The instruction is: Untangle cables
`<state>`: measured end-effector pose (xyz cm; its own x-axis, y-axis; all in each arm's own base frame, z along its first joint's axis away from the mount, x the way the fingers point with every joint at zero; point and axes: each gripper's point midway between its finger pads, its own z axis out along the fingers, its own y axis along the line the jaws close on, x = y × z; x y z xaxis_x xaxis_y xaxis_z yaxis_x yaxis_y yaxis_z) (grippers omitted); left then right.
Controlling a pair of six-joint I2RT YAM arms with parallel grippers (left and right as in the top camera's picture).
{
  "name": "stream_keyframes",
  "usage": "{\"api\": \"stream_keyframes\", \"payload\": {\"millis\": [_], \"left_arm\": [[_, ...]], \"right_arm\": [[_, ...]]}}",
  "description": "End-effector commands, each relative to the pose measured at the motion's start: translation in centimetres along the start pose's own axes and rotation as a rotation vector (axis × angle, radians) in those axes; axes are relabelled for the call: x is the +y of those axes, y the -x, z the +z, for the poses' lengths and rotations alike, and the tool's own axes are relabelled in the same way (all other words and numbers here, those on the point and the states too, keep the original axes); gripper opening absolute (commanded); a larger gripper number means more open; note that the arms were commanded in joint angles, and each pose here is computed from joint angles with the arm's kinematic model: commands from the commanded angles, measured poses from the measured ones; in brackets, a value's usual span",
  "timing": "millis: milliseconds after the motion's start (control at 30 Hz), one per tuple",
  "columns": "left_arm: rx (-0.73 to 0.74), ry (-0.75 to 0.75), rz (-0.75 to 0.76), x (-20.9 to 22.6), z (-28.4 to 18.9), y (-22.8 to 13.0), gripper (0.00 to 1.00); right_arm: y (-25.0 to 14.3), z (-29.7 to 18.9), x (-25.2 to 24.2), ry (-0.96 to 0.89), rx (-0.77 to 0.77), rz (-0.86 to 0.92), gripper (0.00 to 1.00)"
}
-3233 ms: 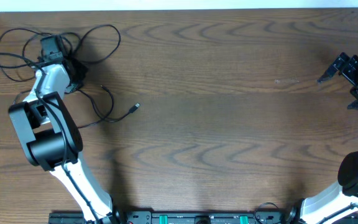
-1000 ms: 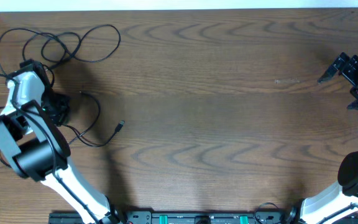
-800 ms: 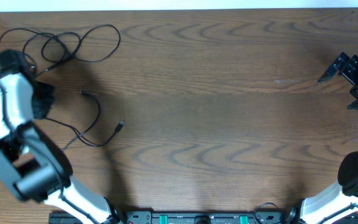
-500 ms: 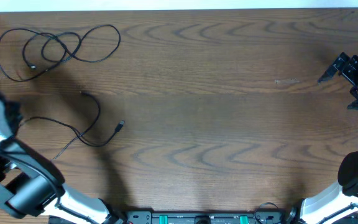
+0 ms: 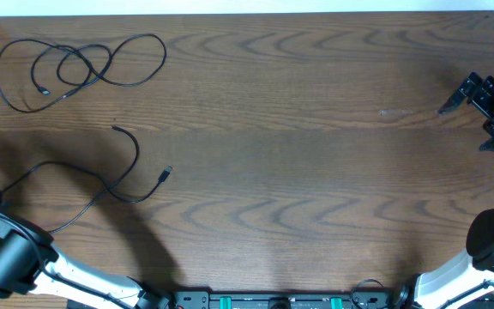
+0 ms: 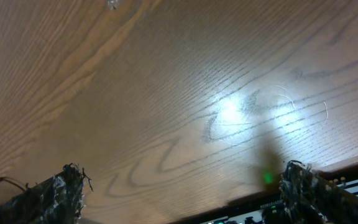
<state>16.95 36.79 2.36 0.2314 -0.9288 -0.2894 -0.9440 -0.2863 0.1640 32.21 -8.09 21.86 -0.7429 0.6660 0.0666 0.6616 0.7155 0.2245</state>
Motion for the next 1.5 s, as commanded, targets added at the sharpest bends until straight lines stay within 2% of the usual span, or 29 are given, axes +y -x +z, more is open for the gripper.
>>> {"api": "stream_keyframes", "payload": {"millis": [0,333,433,667,900,1167,1267,1467], "left_arm": [[0.009,0.047,0.026,0.7,1.8,-0.1,0.1],[0.053,0.072,0.07,1.9,4.4,0.2,0.08],[0.084,0.028,0.105,1.3,4.5,-0.1,0.08],[0.118,-0.011,0.162,0.2,4.2,-1.3,0.07],[0.113,-0.053,0.336,-2.3,3.2,-3.3,0.07],[0.135,-0.102,0.431,-4.6,2.2,-6.0,0.08],[0.174,-0.148,0.453,-5.2,2.0,-6.8,0.08],[0.187,-0.135,0.456,-4.8,2.0,-7.1,0.08]], "right_arm": [[0.1,-0.4,0.1,0.008,-0.013,-0.014,0.99],[0.1,-0.4,0.1,0.008,-0.013,-0.015,0.99],[0.1,-0.4,0.1,0.008,-0.013,-0.014,0.99],[0.1,-0.4,0.1,0.008,-0.013,-0.014,0.99],[0.1,-0.4,0.1,0.008,-0.013,-0.014,0.99],[0.1,-0.4,0.1,0.008,-0.013,-0.014,0.99],[0.1,-0.4,0.1,0.008,-0.013,-0.014,0.99],[0.1,-0.4,0.1,0.008,-0.013,-0.014,0.99]]}}
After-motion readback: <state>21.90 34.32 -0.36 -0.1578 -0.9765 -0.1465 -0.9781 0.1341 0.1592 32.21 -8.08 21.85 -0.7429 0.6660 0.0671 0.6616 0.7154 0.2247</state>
